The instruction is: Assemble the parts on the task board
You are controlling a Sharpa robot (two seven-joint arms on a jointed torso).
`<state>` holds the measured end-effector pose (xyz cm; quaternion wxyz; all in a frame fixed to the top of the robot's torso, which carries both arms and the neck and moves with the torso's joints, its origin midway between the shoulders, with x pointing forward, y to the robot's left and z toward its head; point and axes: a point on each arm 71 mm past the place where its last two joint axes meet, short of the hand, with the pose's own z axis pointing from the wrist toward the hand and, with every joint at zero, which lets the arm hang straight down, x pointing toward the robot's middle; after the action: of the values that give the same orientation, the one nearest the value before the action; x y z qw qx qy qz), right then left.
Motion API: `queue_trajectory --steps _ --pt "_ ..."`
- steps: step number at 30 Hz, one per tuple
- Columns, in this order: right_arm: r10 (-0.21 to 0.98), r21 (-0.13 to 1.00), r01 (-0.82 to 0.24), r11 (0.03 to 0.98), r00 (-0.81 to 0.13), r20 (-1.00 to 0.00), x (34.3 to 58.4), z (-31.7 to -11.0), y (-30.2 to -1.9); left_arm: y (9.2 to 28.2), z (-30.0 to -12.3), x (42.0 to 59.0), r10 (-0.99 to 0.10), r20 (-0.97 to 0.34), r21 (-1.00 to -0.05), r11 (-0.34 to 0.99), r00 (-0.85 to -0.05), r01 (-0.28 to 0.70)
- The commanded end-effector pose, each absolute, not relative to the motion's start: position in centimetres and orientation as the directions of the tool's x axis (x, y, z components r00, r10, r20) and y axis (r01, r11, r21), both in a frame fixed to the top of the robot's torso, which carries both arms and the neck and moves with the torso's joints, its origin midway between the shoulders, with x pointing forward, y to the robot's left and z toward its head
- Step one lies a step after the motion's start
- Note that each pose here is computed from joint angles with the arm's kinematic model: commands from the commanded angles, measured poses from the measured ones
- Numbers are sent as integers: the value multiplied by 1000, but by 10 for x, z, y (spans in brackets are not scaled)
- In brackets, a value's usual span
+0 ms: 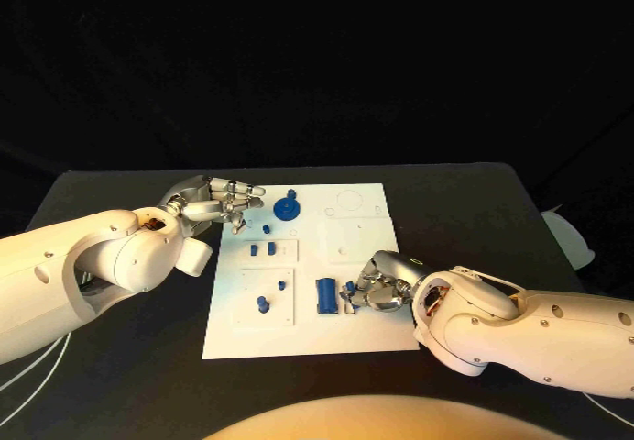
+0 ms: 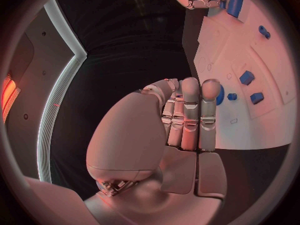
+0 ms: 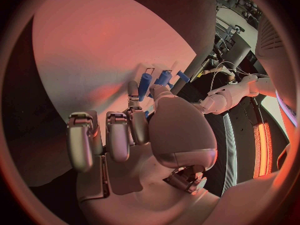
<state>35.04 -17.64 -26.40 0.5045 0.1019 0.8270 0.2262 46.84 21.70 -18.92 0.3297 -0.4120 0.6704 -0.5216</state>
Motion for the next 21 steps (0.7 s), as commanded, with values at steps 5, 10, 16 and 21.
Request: queue_trajectory --steps 5,10,16,21 --pt "376 471 -93 877 -478 -794 346 -263 -172 215 -188 468 -887 -10 -972 116 -461 -202" --pt "373 468 -98 878 -473 -798 345 -262 -173 215 -188 468 -887 -10 -972 116 -461 -202" --pt "369 464 -105 880 -466 -804 344 -260 -174 215 -188 468 -888 -10 -972 116 -461 -202" --pt "366 462 -110 880 -463 -808 344 -260 -174 215 -188 468 -887 -10 -972 116 -461 -202"
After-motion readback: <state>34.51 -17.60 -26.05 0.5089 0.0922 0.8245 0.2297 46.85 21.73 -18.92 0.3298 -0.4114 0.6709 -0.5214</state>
